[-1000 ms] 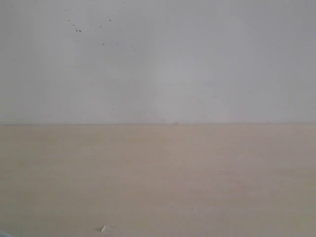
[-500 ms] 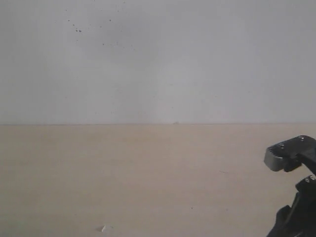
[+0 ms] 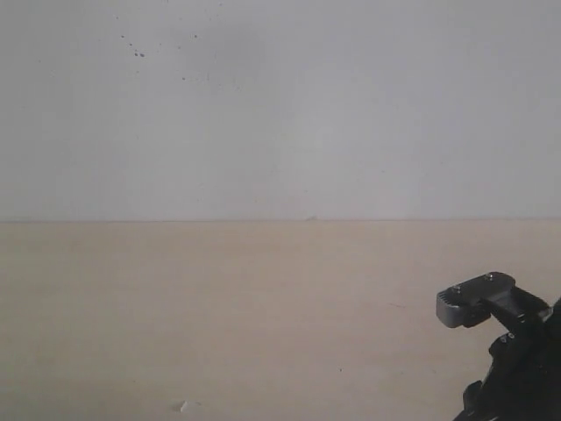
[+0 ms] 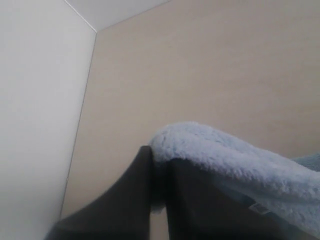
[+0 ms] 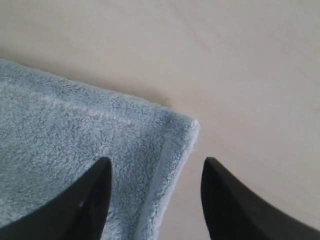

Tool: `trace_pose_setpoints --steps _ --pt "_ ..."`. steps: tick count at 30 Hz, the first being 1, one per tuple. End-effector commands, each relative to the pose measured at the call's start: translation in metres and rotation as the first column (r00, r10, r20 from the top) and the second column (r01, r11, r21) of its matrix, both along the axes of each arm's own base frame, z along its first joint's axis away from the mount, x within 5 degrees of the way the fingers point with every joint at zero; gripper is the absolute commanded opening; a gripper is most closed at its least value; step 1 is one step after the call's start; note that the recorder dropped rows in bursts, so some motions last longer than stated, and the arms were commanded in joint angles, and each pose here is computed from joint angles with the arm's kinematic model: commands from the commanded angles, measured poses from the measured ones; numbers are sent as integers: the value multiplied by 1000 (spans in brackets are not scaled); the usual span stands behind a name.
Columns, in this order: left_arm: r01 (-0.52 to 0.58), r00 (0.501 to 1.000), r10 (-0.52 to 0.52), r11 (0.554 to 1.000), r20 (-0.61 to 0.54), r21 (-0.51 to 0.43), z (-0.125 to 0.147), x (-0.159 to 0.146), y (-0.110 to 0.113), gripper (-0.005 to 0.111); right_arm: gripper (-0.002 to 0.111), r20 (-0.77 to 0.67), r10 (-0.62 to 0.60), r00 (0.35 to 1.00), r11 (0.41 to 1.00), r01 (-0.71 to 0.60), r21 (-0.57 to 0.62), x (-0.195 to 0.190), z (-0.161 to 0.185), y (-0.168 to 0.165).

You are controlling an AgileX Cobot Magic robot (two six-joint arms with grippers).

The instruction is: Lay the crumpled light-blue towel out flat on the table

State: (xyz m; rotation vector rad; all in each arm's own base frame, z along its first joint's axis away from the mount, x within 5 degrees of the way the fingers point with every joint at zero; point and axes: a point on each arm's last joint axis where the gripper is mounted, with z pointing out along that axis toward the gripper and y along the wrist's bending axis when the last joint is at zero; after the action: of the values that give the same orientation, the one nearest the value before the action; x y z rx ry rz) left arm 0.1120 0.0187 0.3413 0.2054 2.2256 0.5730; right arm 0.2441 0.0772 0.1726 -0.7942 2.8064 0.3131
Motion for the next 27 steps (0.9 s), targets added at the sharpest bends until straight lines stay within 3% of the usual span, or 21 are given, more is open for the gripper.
trace_pose_setpoints --steps 1,27 --pt "19 1000 -19 1000 16 -7 0 -1 -1 5 51 -25 19 999 999 -20 -25 4 -12 0" --pt "27 1000 -27 1000 12 -16 -5 -2 -2 5 51 -100 43 994 998 -48 -49 13 -51 2"
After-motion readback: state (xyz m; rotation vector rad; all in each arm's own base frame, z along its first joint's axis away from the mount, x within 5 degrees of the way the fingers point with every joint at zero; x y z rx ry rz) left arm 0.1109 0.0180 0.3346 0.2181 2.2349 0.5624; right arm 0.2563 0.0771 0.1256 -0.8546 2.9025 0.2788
